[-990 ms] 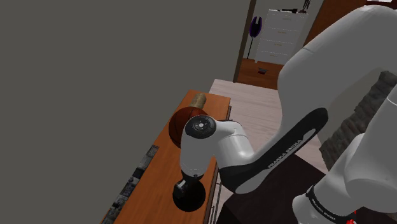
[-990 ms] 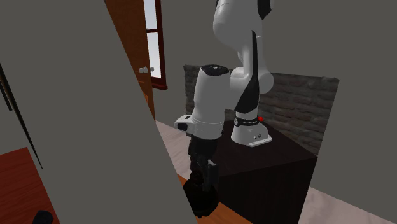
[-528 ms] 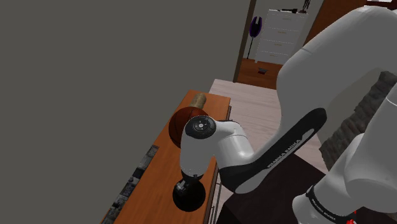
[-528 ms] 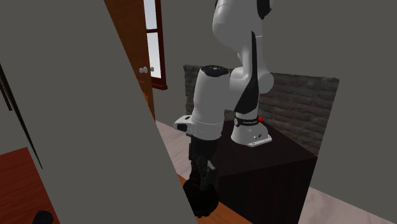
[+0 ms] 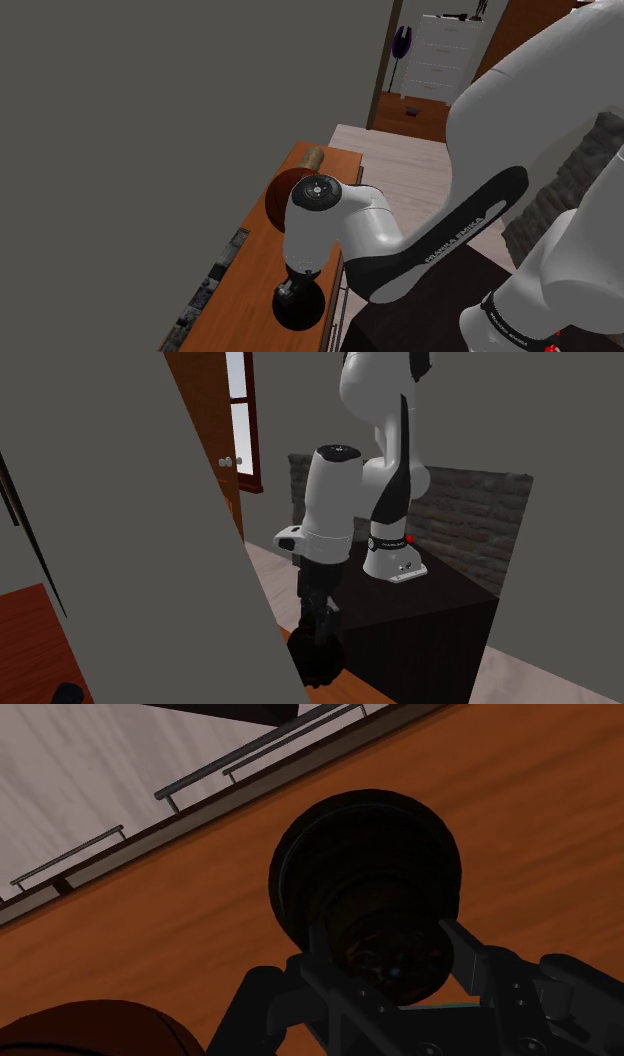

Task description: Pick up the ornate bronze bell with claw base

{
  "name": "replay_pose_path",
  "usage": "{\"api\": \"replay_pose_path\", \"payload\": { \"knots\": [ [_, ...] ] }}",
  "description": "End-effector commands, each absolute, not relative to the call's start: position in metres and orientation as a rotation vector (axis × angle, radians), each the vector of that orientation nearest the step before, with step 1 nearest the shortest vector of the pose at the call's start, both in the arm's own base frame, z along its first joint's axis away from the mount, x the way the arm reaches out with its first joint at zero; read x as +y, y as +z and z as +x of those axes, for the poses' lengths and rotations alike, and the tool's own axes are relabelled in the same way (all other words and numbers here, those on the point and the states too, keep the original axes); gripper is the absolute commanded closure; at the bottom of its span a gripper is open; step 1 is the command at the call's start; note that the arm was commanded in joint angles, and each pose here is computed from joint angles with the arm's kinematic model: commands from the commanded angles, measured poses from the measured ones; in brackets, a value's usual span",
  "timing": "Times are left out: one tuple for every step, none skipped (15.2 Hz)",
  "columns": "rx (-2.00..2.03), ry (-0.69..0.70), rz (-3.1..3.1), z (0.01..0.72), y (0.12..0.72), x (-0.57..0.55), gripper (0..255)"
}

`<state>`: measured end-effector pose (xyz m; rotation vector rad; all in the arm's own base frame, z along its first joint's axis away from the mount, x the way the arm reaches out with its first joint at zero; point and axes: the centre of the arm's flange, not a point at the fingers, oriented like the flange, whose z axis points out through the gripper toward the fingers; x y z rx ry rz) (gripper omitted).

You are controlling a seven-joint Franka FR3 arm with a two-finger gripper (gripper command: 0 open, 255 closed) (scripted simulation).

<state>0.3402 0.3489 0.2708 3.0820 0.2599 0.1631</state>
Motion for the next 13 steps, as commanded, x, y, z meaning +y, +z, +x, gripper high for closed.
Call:
{"api": "replay_pose_path", "payload": {
  "knots": [
    [0.260, 0.163, 3.083, 0.341, 0.282, 0.349, 255],
    [0.260, 0.163, 3.083, 0.341, 0.287, 0.349, 255],
    [0.260, 0.163, 3.083, 0.341, 0.292, 0.349, 255],
    [0.260, 0.163, 3.083, 0.341, 0.297, 0.349, 255],
    [0.260, 0.163, 3.083, 0.341, 0.303, 0.349, 255],
    [0.260, 0.163, 3.083, 0.341, 0.308, 0.349, 255],
    [0.260, 0.163, 3.083, 0.341, 0.313, 0.349, 255],
    [0.260, 0.163, 3.083, 0.341, 0.319, 0.349, 255],
    [0.260, 0.163, 3.083, 0.341, 0.324, 0.349, 255],
    [0.260, 0.163, 3.083, 0.341, 0.329, 0.349, 255],
    [0.260, 0.163, 3.083, 0.341, 0.334, 0.349, 255],
    [0.260, 0.163, 3.083, 0.341, 0.335, 0.349, 255],
    [0.260, 0.163, 3.083, 0.341, 0.335, 0.349, 255]
  ]
}}
